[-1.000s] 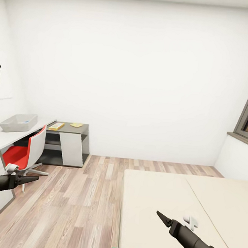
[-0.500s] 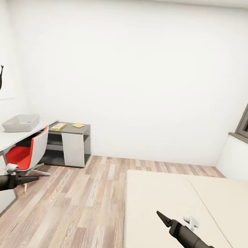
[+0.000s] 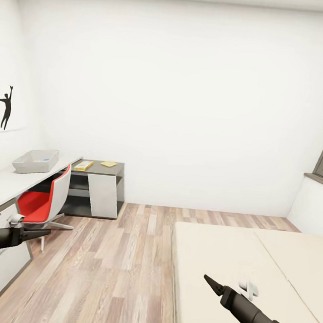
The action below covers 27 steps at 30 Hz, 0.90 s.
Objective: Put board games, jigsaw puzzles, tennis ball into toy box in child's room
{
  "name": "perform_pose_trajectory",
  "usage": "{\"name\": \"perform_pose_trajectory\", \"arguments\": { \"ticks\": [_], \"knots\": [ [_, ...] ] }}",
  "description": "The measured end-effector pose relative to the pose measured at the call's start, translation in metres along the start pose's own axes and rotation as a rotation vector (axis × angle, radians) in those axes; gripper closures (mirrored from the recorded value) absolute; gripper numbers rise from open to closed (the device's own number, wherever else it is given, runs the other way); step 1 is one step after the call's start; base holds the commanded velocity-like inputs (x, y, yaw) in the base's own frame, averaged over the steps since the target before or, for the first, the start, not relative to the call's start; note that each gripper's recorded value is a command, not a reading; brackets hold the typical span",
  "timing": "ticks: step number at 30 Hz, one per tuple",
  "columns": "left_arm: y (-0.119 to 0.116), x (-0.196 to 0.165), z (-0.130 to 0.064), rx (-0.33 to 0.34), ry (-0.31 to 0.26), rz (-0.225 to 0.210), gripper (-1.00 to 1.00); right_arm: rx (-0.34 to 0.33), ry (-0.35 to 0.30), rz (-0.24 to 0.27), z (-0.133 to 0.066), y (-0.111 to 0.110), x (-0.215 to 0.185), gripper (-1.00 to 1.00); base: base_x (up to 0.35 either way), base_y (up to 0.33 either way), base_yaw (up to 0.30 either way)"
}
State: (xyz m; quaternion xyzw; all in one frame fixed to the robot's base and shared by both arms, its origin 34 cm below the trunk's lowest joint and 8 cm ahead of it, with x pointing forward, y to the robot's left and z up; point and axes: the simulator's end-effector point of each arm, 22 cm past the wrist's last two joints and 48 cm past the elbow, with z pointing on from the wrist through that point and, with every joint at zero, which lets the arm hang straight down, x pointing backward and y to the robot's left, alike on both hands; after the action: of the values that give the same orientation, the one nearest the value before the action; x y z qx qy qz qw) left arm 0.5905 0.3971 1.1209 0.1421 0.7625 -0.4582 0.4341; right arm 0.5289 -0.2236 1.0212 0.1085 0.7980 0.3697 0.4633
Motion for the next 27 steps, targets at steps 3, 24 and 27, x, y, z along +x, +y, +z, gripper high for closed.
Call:
{"name": "perform_pose_trajectory", "arguments": {
  "ticks": [3,24,27],
  "knots": [
    [0.0,-0.0001,-0.0001,0.0,0.0,0.0,-1.0,0.0,0.0,0.0,0.0,0.0,0.0,-1.0,0.0,0.281,0.0],
    [0.0001,-0.0004,-0.0004,0.0,-0.001,0.0,-1.0,0.0,0.0,-0.001,0.0,0.0,0.0,-1.0,0.0,0.279,0.0],
    [0.0,-0.0004,-0.0003,0.0,-0.001,0.0,-1.0,0.0,0.0,0.0,0.0,0.0002,0.0001,-1.0,0.014,0.282,-0.025]
  ]
}}
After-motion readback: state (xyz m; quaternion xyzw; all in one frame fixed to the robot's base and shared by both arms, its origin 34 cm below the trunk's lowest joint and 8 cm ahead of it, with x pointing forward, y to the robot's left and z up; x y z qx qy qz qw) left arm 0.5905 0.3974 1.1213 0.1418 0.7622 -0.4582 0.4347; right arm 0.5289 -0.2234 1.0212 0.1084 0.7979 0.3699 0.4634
